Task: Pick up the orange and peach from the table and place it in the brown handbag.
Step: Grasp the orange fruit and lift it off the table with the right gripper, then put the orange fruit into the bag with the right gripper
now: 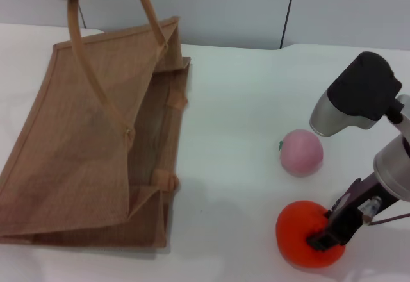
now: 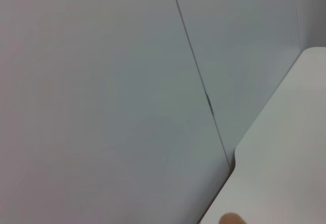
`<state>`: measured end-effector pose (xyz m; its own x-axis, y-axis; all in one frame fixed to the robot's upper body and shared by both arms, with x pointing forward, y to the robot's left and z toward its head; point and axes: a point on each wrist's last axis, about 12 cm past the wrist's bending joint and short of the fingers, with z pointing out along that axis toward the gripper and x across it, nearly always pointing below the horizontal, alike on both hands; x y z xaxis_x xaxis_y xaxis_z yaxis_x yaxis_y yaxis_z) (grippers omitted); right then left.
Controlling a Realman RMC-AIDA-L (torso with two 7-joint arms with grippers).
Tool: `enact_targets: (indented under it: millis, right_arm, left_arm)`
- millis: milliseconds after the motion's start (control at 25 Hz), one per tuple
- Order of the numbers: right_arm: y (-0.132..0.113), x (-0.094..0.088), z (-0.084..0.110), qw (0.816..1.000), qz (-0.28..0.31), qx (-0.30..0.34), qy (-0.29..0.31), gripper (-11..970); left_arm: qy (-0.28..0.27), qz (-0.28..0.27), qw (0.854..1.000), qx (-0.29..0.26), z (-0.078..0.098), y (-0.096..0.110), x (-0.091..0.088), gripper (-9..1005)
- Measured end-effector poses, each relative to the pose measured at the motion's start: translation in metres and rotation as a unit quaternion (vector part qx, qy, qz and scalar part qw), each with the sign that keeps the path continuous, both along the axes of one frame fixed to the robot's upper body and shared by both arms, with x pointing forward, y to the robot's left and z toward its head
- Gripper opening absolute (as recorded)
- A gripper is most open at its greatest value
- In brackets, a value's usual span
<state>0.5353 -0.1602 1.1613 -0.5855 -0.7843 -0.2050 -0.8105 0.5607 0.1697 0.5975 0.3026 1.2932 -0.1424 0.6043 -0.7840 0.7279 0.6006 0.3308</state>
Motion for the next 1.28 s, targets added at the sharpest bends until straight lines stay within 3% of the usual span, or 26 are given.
enact_targets:
  millis: [280, 840, 1280]
  right_arm:
    - [0.001, 0.001, 0.001, 1.000, 0.004, 0.005, 0.002, 448]
    - [0.002, 0.006, 0.016, 0.999, 0.007, 0.022, -0.026, 351]
    - [0.023, 0.015, 0.063, 0.992, 0.043, 0.049, -0.108, 236]
  left_arm:
    - [0.004, -0.001, 1.000, -0.001, -0.002, 0.000, 0.001, 106]
    - [0.004, -0.005, 1.000, 0.003, -0.003, -0.002, 0.001, 106]
    - [-0.010, -0.025, 1.000, 0.007, 0.004, -0.015, 0.004, 106]
